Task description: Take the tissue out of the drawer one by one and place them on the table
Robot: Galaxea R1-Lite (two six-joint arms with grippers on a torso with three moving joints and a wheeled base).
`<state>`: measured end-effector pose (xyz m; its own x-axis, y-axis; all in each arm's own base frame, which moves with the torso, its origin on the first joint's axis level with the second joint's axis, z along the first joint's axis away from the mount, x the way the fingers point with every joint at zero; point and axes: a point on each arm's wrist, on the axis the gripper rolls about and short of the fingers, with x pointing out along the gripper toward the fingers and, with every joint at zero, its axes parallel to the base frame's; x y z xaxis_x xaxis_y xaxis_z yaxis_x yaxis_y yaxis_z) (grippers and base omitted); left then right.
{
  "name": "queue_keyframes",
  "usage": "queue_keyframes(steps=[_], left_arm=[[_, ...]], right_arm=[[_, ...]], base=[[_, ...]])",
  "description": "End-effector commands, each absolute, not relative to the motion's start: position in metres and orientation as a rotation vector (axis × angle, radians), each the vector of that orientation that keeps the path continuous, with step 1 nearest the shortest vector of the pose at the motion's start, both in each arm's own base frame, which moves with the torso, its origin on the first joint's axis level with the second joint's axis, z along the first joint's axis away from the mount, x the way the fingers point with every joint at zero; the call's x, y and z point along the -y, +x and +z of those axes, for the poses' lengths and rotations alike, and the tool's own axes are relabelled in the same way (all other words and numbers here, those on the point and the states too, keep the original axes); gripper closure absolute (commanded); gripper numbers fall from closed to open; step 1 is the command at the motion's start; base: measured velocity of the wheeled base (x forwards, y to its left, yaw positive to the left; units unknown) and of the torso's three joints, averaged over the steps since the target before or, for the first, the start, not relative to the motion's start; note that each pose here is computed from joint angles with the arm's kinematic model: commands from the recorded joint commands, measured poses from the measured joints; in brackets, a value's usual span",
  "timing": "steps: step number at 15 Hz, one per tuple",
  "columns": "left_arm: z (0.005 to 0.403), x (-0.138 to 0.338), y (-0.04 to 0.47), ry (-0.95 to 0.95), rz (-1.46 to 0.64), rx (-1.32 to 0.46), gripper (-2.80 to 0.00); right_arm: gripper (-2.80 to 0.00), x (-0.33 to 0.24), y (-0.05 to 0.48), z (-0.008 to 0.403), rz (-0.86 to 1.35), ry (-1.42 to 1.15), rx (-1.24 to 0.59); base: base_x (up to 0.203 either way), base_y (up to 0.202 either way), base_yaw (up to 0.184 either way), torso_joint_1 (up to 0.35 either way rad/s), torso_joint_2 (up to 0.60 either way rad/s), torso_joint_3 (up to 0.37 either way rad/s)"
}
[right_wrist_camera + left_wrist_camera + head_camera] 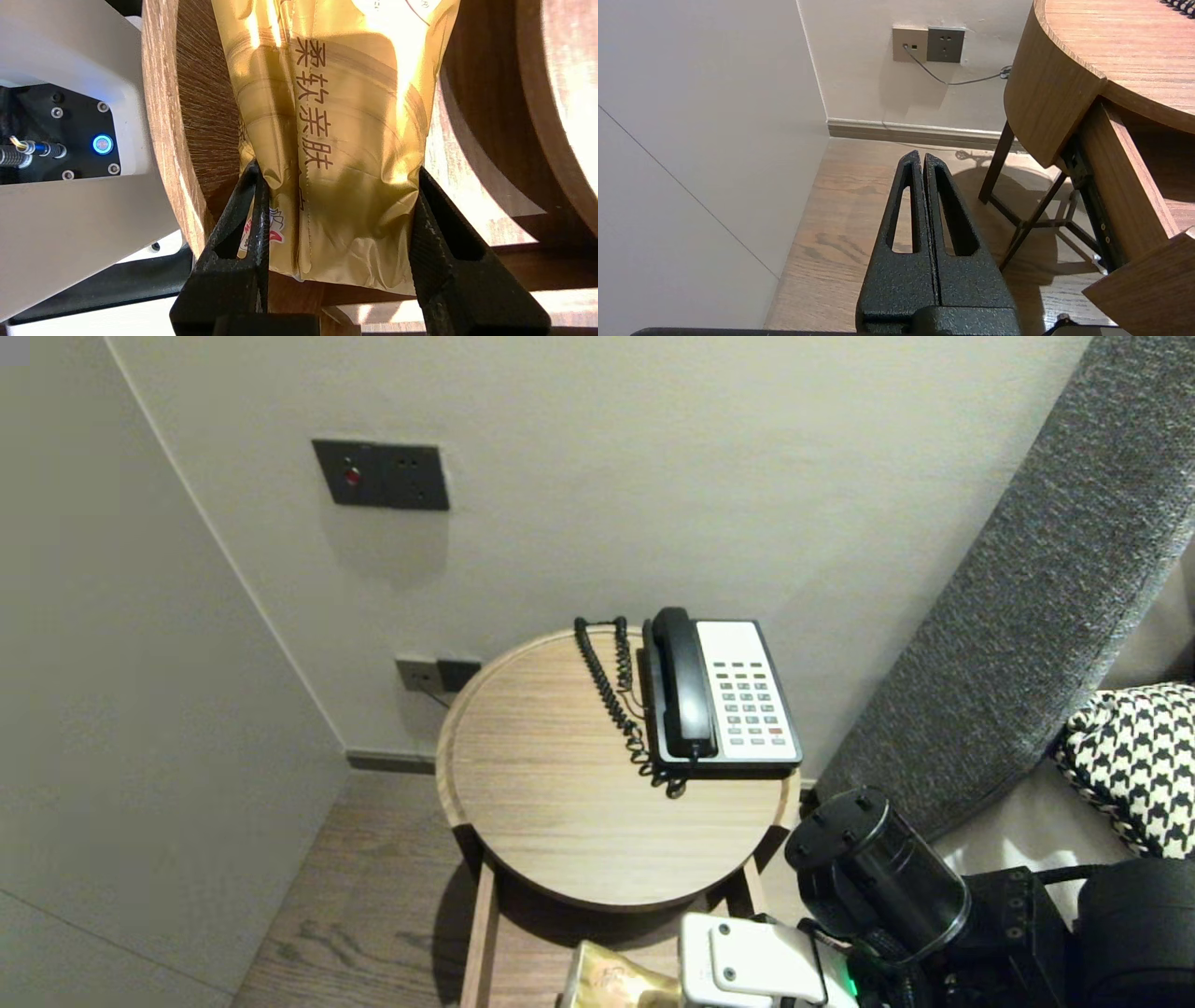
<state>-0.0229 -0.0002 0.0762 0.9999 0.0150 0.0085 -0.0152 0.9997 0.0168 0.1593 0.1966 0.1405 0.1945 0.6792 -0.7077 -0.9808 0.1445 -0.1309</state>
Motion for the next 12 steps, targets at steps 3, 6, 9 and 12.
queue_keyframes(steps=[3, 6, 9, 12], left_arm=[[0.076, 0.000, -0.023, 0.017, 0.015, 0.009, 0.00], [0.076, 0.000, -0.023, 0.016, 0.015, 0.009, 0.00], [0.076, 0.000, -0.023, 0.017, 0.015, 0.009, 0.00], [0.076, 0.000, -0.023, 0.017, 0.016, 0.009, 0.00]], right_arm=[[0.00, -0.196, 0.160, 0.154, 1.280, -0.644, -0.507], [0.00, -0.192, 0.161, 0.163, 1.264, -0.633, -0.494], [0.00, -0.190, 0.161, 0.176, 1.258, -0.630, -0.493], [0.00, -0.190, 0.170, 0.188, 1.228, -0.611, -0.454]], base=[[0.000, 0.000, 0.000, 0.000, 0.00, 0.000], [0.000, 0.000, 0.000, 0.000, 0.00, 0.000], [0.000, 0.000, 0.000, 0.000, 0.00, 0.000], [0.000, 0.000, 0.000, 0.000, 0.00, 0.000]])
